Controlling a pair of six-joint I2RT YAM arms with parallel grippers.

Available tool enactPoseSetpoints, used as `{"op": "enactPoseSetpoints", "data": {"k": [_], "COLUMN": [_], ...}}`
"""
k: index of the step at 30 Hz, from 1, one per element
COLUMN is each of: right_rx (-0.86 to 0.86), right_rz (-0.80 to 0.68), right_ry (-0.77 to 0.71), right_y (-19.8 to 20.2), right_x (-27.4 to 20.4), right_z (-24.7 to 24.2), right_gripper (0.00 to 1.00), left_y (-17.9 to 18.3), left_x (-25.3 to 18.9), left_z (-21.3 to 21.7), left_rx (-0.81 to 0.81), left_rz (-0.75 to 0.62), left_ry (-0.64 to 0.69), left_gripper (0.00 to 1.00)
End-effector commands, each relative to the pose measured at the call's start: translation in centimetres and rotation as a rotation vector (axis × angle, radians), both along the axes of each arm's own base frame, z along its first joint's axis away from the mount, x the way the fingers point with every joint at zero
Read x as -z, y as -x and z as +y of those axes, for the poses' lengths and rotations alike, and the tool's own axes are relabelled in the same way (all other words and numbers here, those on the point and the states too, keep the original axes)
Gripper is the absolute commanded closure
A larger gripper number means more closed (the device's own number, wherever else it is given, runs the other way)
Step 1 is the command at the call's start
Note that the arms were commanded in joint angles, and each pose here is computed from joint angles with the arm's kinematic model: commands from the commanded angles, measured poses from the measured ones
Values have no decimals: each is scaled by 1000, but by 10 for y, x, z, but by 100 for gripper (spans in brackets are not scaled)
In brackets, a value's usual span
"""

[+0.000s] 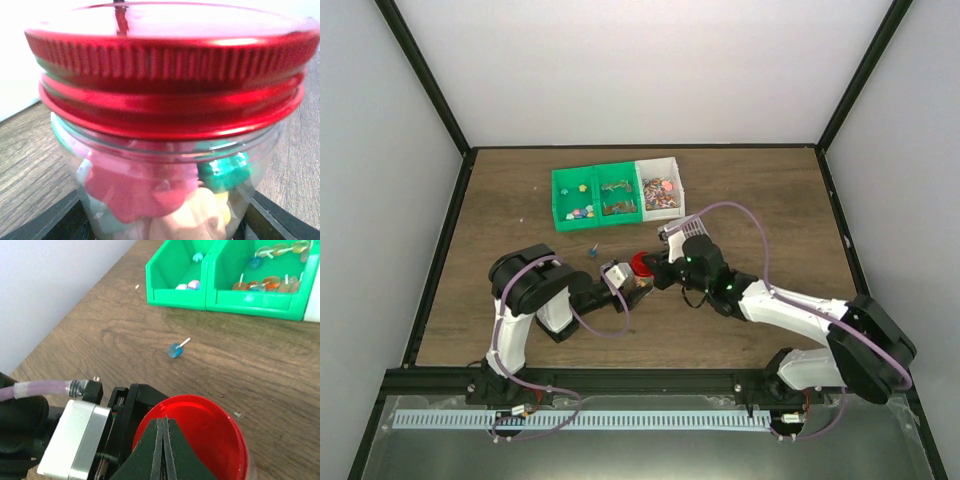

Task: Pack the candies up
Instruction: Screw the bottle lid onto the packing bottle.

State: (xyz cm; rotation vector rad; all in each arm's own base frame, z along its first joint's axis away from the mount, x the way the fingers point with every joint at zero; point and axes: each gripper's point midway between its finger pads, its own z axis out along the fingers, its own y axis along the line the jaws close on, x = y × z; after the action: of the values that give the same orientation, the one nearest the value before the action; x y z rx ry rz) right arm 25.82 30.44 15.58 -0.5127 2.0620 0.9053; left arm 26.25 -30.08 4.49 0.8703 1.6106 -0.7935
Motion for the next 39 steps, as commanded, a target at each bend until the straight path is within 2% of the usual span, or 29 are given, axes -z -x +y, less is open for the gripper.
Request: {"op": "enactPoseSetpoints", "data": {"k": [1,5,6,9,11,18,27,34,39], "right_rx": [90,135,151,129,73,-103,-184,-213,-225], "right_rz": [-71,-56,-59,-65,-52,8,53,69,101], "right_ry": [-27,-54,-59,-96,-123,-207,-226,-230,-234], "right_y": [-14,-32,-36,-42,-39,-31,-33,-31,-26], "right_x": [-28,-29,-30,-32,-31,-22,-11,-6,4], "right_z": [-11,-30,-36,-44,-43,-31,-15,-11,-11], "right_gripper": [99,95,89,63,60,60,70,80,95], "left_y": [4,5,6,7,7,9,9,9,7], "left_x": [4,4,4,5,6,9,10,10,10], "left_z": [17,17,16,16,16,16,17,17,18], "left_rx": [-45,-40,-35,-30,-28,-22,-24,-27,-37], "left_rz": [-22,-21,-20,-16,-12,-8,-7,-8,-6], "left_ry": [37,38,38,36,37,29,26,25,26], "left_gripper": [35,35,35,35,35,35,35,35,35]}}
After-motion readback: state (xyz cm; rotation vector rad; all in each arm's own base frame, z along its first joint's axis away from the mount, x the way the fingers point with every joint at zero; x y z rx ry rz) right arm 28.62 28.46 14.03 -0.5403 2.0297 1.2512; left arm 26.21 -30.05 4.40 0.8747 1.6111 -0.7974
